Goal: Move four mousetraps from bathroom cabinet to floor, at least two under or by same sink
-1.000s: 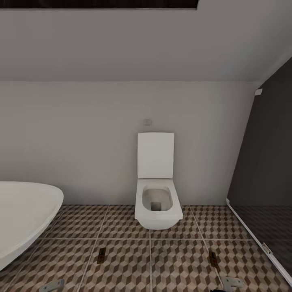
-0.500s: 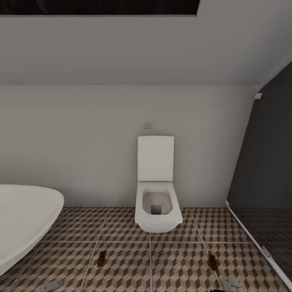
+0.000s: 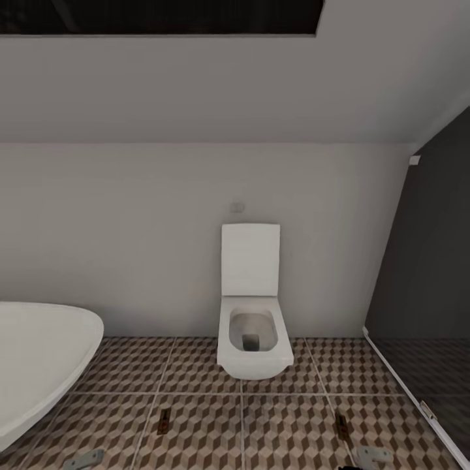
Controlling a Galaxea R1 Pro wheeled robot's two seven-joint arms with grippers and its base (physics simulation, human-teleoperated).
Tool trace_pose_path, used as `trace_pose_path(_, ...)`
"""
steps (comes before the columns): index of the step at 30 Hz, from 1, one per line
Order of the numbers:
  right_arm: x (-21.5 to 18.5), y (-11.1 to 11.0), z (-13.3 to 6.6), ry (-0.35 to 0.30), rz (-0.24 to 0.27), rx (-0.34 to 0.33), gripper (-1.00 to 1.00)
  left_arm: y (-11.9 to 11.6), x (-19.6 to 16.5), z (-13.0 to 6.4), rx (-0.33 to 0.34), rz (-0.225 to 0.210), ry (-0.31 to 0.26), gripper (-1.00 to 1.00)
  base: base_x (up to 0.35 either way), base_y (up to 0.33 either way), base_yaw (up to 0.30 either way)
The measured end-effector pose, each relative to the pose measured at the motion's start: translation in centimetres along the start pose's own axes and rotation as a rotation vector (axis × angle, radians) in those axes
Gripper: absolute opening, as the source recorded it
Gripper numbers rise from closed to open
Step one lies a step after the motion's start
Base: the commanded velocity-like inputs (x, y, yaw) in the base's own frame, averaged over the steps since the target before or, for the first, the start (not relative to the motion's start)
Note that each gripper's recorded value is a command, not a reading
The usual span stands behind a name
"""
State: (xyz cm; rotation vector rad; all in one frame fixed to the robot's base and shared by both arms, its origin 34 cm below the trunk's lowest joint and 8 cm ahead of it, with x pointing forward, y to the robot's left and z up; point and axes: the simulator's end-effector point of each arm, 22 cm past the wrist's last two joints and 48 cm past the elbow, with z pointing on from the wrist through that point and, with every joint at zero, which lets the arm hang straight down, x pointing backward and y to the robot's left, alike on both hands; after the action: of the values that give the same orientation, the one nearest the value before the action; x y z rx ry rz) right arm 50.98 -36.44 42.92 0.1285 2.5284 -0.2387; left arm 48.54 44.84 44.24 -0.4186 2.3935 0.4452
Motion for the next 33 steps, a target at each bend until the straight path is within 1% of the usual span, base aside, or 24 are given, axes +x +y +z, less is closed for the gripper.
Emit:
trace_pose_path(12,-1.6,-0.3,-1.7,0.000,0.000,0.000,1.00,0.3,-2.2,-1.6,0.001,-0.004,-0.018,1.00,0.000,0.000,0.000)
trace_pose_path(31,-4.1,-0.7,-4.5,0.001,0.000,0.000,1.00,0.9,-4.9,-4.0,0.000,-0.005,-0.020,1.00,0.000,0.000,0.000)
trace_pose_path(33,-4.1,-0.7,-4.5,0.001,0.000,0.000,1.00,0.9,-4.9,-4.0,0.001,-0.006,-0.020,1.00,0.000,0.000,0.000)
